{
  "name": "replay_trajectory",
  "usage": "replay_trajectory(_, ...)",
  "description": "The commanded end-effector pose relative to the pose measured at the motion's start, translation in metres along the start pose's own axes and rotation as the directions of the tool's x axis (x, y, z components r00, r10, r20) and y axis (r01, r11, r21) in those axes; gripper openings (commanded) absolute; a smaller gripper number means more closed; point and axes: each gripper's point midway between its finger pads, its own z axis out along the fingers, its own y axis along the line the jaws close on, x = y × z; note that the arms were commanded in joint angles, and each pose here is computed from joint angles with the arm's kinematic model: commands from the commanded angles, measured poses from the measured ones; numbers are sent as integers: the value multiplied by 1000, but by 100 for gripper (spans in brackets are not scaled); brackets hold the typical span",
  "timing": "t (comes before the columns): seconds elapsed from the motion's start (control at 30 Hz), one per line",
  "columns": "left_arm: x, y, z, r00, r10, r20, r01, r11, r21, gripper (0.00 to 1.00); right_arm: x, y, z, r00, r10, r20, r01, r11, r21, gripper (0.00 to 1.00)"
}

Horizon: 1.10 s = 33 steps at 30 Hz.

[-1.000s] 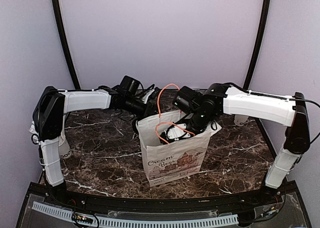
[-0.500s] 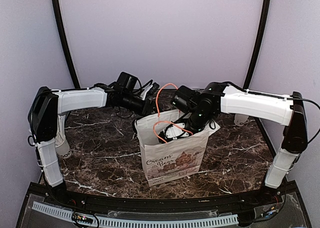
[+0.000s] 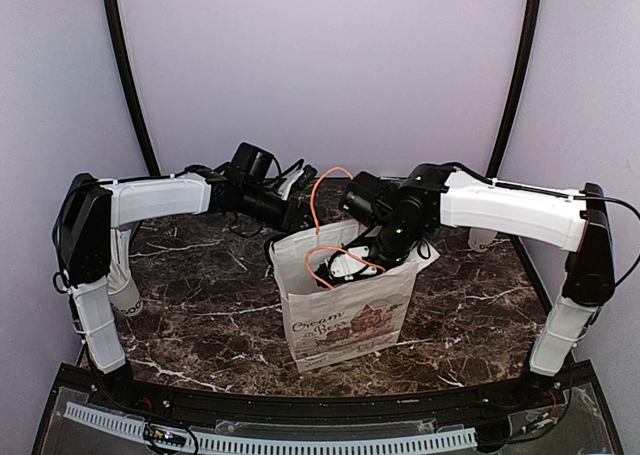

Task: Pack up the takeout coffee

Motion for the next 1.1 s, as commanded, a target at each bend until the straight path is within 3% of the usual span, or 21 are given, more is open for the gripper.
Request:
replay_trajectory(0.0,-8,-12,-19,999,37,29,-37,999,-2,51,16,29,34,997,12,-78,-23,989,-143,66)
replay_trajectory(0.17,-6,-12,-19,999,39,21,-39,999,-6,51,18,29,42,995,19,-93,-35,986,-165,66)
replay_trajectory(0.47,-4,-10,-24,999,45,13,-44,999,-23,51,2,12,7,999,6,-47,-10,996,-92,70)
replay_trajectory(0.73,-3,-6,-23,999,43,9,-42,999,-29,51,-17,4,-30,1000,-9,20,9,1000,-19,84)
replay_trajectory(1.0,3,-4,-20,999,33,1,-33,999,-21,51,-24,8,-46,1000,-23,16,23,1000,-3,91)
replay_trajectory(1.07,4,-4,-20,999,33,-1,-33,999,-19,51,-24,9,-48,1000,-22,19,22,1000,1,98)
